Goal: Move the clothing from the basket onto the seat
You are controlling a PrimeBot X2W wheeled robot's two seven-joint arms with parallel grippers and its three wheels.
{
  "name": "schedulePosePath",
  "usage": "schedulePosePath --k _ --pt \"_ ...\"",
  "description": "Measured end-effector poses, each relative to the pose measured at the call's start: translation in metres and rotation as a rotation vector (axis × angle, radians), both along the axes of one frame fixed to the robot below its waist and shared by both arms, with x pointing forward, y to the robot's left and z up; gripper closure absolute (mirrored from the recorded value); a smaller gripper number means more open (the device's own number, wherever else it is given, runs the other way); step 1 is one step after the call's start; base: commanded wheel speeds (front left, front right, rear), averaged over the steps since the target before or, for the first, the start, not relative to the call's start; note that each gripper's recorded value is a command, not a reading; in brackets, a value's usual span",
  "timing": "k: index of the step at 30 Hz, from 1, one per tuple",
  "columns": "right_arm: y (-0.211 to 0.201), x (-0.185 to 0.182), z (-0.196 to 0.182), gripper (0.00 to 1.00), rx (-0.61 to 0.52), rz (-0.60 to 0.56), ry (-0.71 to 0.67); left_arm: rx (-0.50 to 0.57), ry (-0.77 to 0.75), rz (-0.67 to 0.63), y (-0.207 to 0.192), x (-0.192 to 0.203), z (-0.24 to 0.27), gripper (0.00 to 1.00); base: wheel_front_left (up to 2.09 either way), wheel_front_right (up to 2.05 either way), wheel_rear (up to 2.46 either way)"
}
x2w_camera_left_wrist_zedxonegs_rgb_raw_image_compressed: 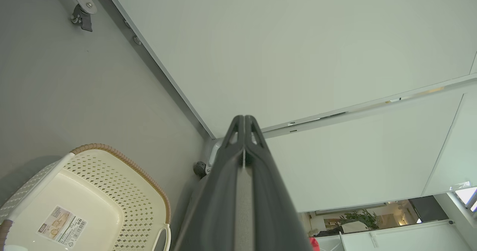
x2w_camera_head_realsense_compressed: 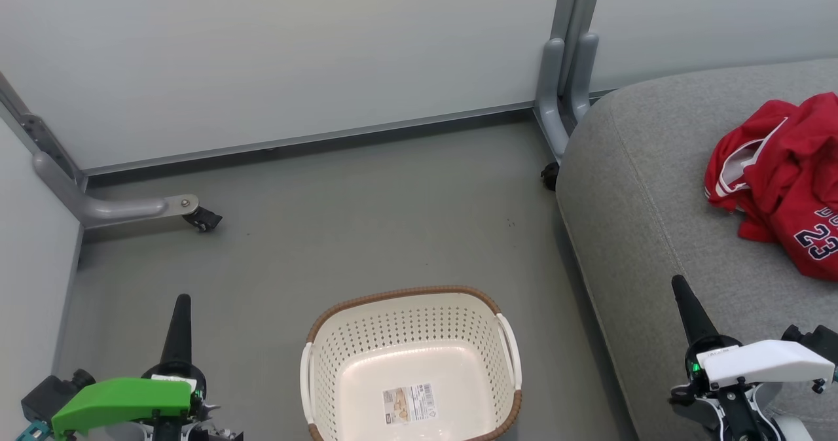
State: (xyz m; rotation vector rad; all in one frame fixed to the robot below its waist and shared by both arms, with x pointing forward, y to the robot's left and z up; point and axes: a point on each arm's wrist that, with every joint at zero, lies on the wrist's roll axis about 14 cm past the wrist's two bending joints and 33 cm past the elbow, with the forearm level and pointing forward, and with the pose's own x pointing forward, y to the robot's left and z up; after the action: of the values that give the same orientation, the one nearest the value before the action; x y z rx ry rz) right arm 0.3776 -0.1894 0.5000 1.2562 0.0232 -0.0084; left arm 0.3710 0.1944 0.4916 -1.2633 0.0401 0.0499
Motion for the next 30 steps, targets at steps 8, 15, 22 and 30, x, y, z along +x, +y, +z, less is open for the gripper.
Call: schedulePosePath --k 8,15,22,30 --pt "-0.002 0.003 0.001 1.00 0.068 -0.003 0.000 -0.067 -0.009 -0.002 0.000 0.003 0.002 1.00 0.00 0.00 0.00" --pt "-0.004 0.004 0.001 1.00 0.123 -0.004 0.000 -0.121 -0.014 -0.003 0.001 0.006 0.004 1.00 0.00 0.00 0.00" --pt "-0.006 0.006 0.002 1.00 0.184 -0.009 -0.002 -0.181 -0.023 -0.001 0.003 0.010 0.006 1.00 0.00 0.00 0.00" --pt "-0.008 0.008 0.004 1.00 0.242 -0.009 -0.009 -0.238 -0.032 -0.003 0.004 0.012 0.008 1.00 0.00 0.00 0.00"
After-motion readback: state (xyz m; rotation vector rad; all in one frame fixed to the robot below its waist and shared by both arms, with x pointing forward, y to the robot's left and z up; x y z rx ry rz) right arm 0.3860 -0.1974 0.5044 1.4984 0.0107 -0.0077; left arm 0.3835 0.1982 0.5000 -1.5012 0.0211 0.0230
